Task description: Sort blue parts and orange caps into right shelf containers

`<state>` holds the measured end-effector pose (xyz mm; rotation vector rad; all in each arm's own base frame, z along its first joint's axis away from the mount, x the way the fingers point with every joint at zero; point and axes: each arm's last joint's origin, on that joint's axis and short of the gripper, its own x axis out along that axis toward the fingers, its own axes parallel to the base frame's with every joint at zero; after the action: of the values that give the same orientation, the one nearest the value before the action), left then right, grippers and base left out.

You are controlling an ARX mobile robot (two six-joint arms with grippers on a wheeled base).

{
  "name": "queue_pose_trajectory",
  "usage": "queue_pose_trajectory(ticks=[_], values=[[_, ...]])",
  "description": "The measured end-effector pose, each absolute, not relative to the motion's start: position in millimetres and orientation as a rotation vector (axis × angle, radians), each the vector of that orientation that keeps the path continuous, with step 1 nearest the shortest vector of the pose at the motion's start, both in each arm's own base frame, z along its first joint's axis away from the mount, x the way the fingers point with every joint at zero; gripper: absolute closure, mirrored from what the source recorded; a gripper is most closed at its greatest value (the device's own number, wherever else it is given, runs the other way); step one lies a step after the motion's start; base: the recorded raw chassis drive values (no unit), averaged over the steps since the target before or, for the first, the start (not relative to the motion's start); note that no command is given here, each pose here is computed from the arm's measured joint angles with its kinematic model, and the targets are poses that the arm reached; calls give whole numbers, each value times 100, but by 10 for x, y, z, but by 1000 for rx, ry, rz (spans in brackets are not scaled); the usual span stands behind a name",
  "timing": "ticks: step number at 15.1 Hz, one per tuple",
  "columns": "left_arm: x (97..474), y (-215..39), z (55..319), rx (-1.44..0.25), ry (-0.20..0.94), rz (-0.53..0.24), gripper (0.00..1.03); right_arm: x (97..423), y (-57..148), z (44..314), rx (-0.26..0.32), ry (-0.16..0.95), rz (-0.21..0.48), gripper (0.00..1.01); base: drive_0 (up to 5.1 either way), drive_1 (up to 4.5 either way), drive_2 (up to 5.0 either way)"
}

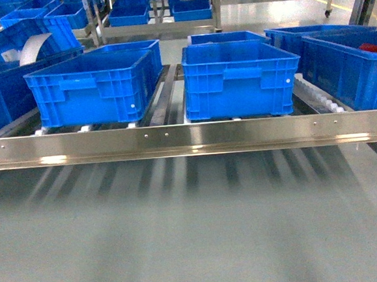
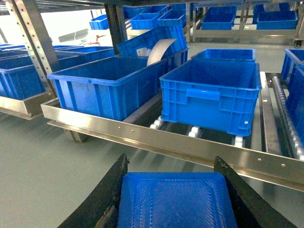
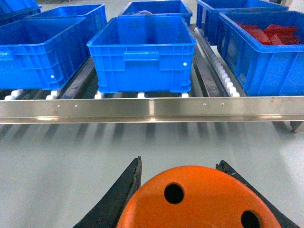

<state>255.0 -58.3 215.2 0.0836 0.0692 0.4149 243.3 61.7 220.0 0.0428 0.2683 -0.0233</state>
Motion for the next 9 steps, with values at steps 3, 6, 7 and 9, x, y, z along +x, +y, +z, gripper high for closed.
queue_pose_trajectory(ticks=[3,6,7,9], values=[[2550,-583,2151,84,69,415,62,2433,617,2200,43,268,-23,59,7,405,-392],[2549,-590,2153,82,68,410,62,2434,611,2201,42,268,-30,59,7,405,-392],[2549,-591,2151,84,69,409,62,2433,616,2203,43,265,-26,59,7,405,-392],[2550,-589,2153,83,68,410,62,2433,614,2200,42,268,-28,59,7,405,-392]])
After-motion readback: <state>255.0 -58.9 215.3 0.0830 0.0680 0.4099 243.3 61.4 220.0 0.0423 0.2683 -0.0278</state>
